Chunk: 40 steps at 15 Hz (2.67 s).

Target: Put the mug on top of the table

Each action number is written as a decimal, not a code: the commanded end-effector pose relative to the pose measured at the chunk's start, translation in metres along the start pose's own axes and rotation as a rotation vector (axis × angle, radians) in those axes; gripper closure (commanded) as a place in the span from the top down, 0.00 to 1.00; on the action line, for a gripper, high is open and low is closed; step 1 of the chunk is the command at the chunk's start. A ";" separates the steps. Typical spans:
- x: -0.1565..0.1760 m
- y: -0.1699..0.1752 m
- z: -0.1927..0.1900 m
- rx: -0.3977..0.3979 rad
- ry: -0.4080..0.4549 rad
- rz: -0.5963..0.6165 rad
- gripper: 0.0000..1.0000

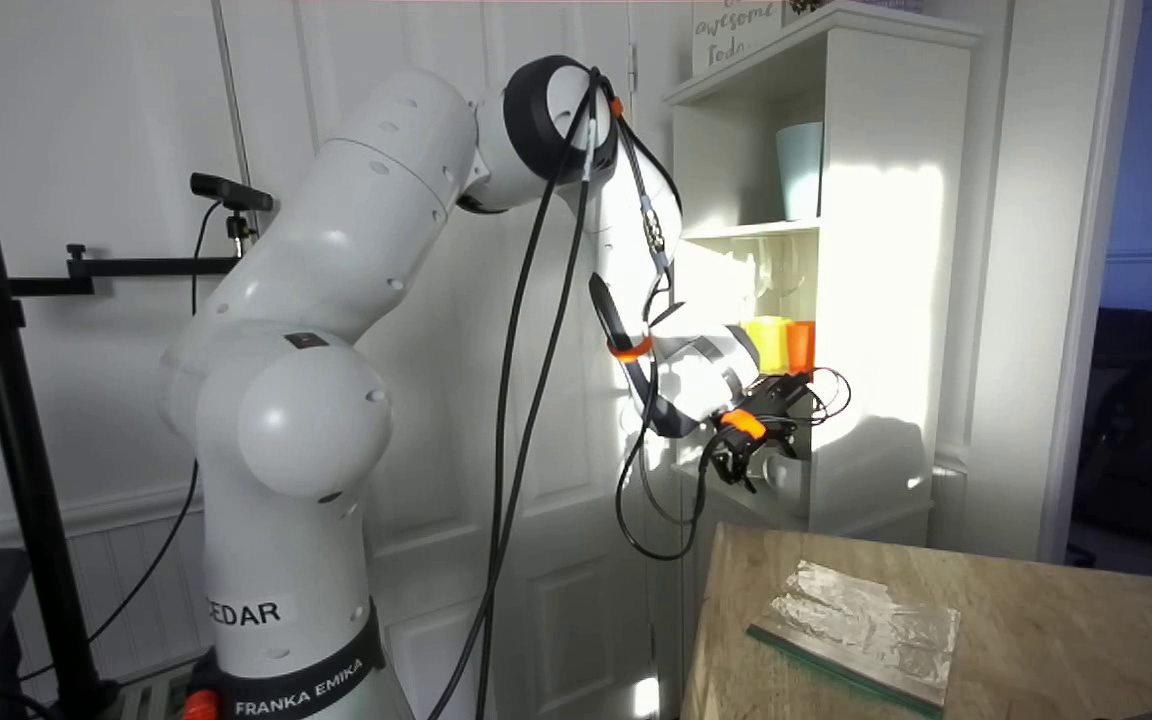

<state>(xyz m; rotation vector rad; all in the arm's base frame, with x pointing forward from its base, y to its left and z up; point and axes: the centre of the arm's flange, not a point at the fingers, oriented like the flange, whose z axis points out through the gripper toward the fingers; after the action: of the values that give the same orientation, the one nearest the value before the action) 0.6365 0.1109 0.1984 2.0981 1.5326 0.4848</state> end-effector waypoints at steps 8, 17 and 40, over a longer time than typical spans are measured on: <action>0.013 -0.009 0.023 -0.089 -0.016 0.099 1.00; 0.014 -0.028 0.027 -0.038 -0.019 0.109 0.23; 0.025 -0.069 -0.130 0.224 -0.072 0.365 0.02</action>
<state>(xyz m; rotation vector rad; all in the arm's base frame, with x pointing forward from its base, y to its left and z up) 0.5403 0.1780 0.2000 2.4456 1.2812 0.4585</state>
